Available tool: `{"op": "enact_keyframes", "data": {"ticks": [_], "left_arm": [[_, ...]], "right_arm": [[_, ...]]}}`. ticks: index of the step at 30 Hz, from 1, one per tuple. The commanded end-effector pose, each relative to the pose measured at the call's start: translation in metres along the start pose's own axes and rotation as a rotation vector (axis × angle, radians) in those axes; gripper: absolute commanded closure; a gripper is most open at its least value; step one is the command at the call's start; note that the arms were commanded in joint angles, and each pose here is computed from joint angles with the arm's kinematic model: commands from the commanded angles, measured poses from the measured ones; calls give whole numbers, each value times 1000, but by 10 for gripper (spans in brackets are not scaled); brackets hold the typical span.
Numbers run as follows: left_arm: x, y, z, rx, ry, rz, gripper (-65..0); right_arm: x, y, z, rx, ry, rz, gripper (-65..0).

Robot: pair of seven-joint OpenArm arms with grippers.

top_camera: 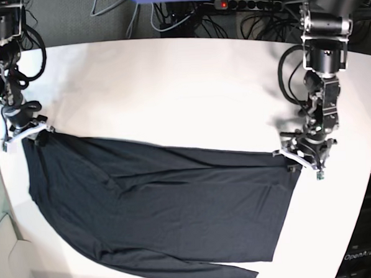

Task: Fold the T-shirt properly
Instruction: 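Pull the held hem back toward the robot base, spreading the shirt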

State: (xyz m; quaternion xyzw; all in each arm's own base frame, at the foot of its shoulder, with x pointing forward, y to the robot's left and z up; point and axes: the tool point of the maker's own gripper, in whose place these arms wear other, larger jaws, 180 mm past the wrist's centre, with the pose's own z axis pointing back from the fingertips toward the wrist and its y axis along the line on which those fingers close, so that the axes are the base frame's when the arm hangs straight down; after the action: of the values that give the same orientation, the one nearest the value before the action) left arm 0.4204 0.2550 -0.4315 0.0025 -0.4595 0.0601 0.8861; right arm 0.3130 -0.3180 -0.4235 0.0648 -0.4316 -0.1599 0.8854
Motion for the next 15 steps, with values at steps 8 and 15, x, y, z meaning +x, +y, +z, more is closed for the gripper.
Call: {"op": "enact_keyframes", "data": {"ticks": [8,15], "left_arm": [[-29,36,10,69,104,-36,-302],[-41,54,19,94,128,-61,-302]], "right_arm": [[-12,-14,9,-32,56,30,-160],[-29,-5,16,47,91,67,-160]]}}
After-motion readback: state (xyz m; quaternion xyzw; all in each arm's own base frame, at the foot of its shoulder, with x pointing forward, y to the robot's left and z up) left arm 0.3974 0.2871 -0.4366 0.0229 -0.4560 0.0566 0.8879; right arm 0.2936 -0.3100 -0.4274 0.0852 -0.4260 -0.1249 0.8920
